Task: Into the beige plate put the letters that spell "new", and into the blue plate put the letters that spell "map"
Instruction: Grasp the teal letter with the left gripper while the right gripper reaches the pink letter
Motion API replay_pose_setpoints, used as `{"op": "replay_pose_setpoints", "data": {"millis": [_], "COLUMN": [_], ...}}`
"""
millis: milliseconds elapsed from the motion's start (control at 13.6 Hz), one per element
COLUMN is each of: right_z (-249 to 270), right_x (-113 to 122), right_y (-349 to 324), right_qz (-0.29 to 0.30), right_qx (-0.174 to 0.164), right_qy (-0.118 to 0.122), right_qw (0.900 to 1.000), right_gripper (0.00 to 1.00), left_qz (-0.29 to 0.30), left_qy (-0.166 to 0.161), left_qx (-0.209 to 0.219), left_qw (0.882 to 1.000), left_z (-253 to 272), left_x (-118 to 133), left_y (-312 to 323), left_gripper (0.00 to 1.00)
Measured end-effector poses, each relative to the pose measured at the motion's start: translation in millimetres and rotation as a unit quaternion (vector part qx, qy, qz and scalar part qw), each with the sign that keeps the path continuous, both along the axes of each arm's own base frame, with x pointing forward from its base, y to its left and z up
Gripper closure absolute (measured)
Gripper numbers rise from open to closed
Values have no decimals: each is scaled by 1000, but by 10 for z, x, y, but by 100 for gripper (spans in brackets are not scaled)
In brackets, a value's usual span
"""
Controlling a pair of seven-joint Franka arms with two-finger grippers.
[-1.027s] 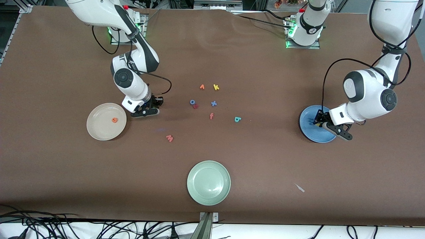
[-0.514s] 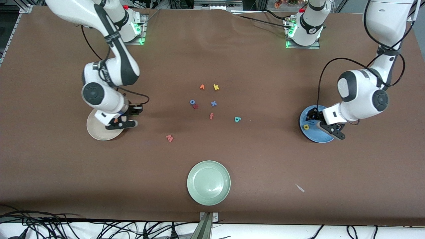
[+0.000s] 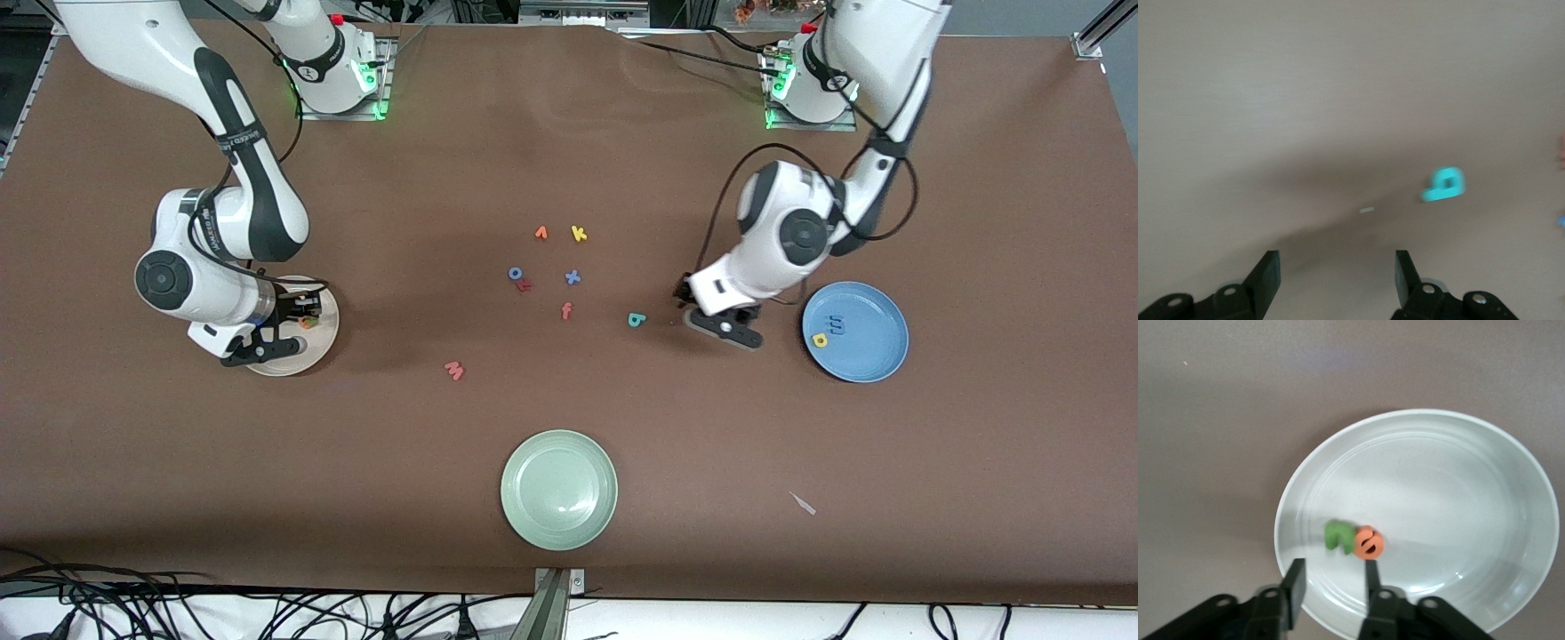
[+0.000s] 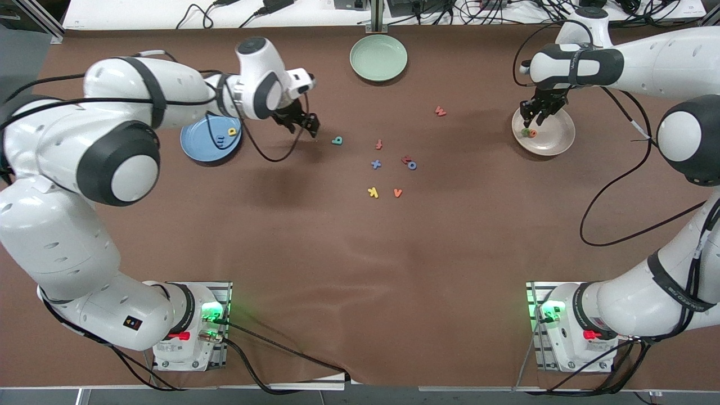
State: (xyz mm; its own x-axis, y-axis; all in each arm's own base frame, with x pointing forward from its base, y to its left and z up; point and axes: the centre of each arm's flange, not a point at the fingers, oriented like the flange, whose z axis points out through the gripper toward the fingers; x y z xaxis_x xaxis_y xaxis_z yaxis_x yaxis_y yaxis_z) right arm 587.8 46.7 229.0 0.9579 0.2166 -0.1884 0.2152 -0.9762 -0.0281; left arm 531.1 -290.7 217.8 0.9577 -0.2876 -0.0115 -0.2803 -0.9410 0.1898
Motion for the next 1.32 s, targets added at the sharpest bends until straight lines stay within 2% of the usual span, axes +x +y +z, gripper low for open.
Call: {"op": "replay_pose_setpoints", "data": {"millis": [367, 954, 1101, 1247, 1321], "right_z": [180, 213, 151, -4, -128], "right_x": [130, 206, 262, 259, 240], "right_y": [421, 1559, 1832, 2156, 2278], "right_qz": [32, 114, 138, 169, 182], "right_qx": [15, 62, 75, 78, 78], "right_qy": [-22, -37, -46, -70, -83], "right_qw": [999, 991, 987, 980, 977], "right_gripper": [1, 0, 0, 0, 0], "left_qz": [29, 58, 58, 61, 63], "left_qy": [2, 6, 1, -2, -3], "left_qx": [-1, 2, 1, 3, 4], "left_qw": [1000, 998, 998, 998, 998], "left_z": [-229, -438, -479, -509, -516], "left_x": [8, -96, -104, -73, -61], "left_y": [-530, -778, -818, -775, -756], "left_gripper": [22, 23, 27, 51, 53]}}
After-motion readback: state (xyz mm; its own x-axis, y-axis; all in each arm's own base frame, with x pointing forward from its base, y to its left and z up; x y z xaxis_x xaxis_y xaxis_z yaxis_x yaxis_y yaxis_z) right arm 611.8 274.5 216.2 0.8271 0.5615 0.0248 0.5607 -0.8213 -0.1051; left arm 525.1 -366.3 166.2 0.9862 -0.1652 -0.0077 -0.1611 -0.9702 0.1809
